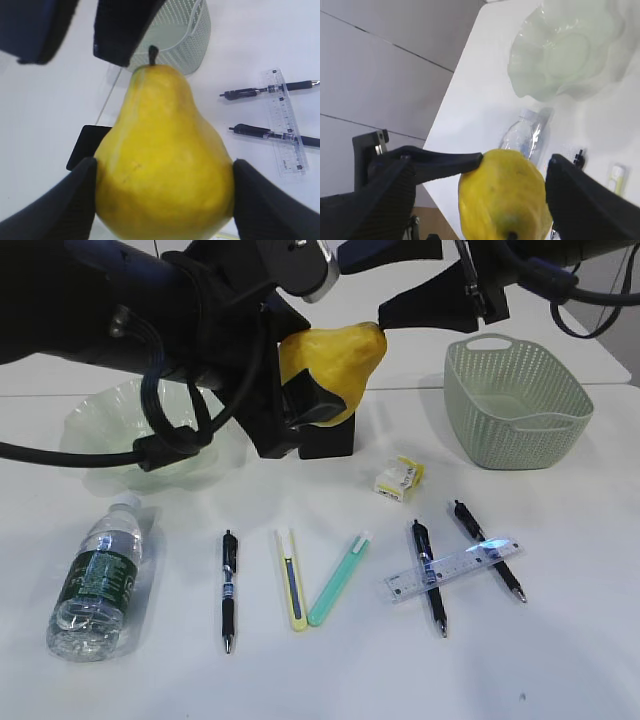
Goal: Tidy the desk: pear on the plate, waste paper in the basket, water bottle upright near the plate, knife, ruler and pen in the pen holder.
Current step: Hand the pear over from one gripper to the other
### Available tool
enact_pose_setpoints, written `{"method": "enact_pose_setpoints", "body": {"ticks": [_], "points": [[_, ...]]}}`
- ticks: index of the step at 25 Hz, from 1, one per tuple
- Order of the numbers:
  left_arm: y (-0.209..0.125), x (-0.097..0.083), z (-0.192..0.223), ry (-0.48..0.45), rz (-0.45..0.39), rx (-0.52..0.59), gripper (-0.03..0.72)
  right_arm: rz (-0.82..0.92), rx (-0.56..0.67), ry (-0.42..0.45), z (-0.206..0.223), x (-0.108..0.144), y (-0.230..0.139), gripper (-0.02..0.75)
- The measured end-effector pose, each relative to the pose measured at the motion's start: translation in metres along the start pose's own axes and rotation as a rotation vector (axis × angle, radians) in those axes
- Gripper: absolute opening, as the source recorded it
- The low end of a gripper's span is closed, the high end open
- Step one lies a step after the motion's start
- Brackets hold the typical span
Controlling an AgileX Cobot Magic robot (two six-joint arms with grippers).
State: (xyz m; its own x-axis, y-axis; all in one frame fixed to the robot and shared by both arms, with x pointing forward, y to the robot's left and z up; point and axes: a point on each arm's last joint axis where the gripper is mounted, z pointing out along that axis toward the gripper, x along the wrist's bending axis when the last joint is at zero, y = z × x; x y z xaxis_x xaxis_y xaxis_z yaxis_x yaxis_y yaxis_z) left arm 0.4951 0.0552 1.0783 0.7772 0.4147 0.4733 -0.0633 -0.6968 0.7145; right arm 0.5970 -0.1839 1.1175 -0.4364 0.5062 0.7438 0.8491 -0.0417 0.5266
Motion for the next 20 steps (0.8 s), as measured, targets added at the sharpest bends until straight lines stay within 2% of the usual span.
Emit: {"method": "enact_pose_setpoints", "body": {"ticks": [4, 8, 13, 20], "points": [[0.000, 0.000, 0.000, 0.000, 0.000, 0.000, 0.517, 0.000, -0.065, -0.042, -0.010, -0.007, 0.009, 0.599], [0.000, 0.000, 0.000, 0.000, 0.000, 0.000, 0.517, 0.021, -0.091, -0.161, -0.031, -0.029, 0.014, 0.597], [0.000, 0.000, 0.000, 0.000, 0.000, 0.000, 0.517, 0.041, -0.002, -0.399, -0.048, -0.057, 0.005, 0.596], [0.000, 0.000, 0.000, -0.002, -0.002, 0.003, 0.515, 0.035, 0.115, -0.698, -0.062, -0.080, -0.005, 0.594]]}}
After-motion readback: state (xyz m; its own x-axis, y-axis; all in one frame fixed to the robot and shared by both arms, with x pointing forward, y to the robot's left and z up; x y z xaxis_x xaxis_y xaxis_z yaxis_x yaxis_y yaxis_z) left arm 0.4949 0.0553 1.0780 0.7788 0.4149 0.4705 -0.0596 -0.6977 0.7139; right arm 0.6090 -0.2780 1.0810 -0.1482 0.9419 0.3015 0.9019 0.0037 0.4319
